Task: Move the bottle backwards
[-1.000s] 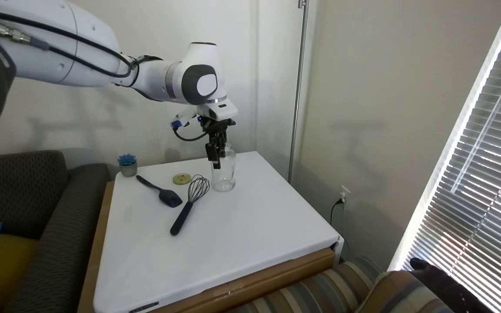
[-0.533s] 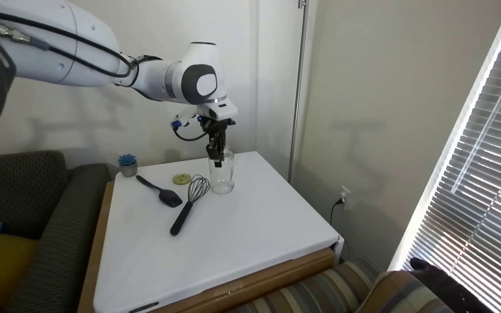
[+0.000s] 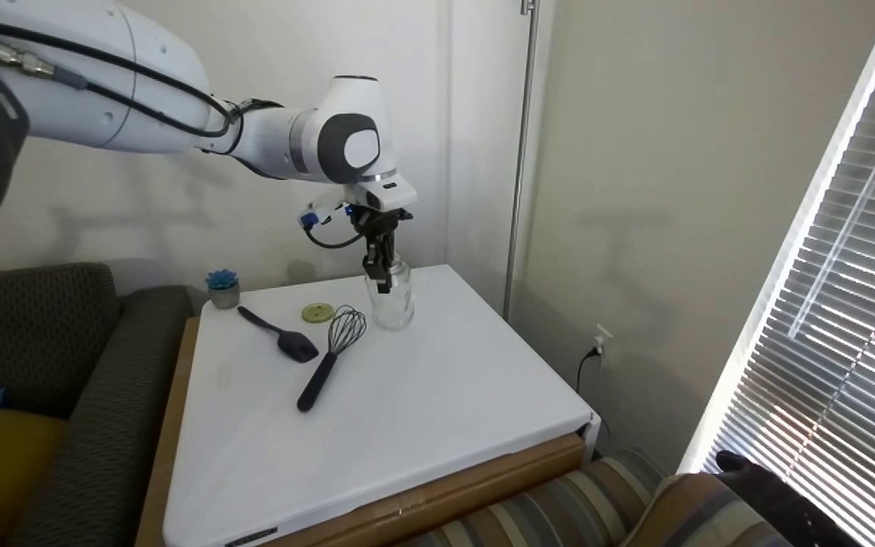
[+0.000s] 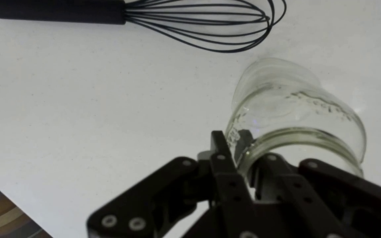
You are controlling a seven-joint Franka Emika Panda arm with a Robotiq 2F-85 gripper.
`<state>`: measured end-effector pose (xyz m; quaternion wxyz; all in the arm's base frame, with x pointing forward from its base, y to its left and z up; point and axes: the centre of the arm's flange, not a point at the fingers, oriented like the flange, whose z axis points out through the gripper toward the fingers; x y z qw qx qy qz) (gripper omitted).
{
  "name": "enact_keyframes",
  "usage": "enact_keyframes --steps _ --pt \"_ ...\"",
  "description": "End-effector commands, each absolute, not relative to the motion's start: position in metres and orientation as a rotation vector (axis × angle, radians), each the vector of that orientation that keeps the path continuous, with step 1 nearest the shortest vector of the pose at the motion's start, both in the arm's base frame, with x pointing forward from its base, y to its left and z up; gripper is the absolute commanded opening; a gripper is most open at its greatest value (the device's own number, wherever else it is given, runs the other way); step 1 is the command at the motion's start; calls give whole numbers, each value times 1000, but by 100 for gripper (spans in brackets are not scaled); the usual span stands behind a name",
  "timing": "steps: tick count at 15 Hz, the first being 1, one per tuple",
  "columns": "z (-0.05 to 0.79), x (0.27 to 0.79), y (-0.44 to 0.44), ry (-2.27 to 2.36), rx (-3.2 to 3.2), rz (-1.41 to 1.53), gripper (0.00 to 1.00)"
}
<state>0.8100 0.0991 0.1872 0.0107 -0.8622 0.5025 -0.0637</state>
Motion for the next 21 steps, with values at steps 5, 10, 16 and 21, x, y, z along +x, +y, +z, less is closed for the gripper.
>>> enact_keyframes --steps 5,10,16,21 --pt "216 812 82 1443 -2950 -184 4" --pt "228 798 67 1392 -3102 -65 4" --pt "216 782 66 1393 -3117 31 4" --pt "205 773 62 1433 -3095 45 4"
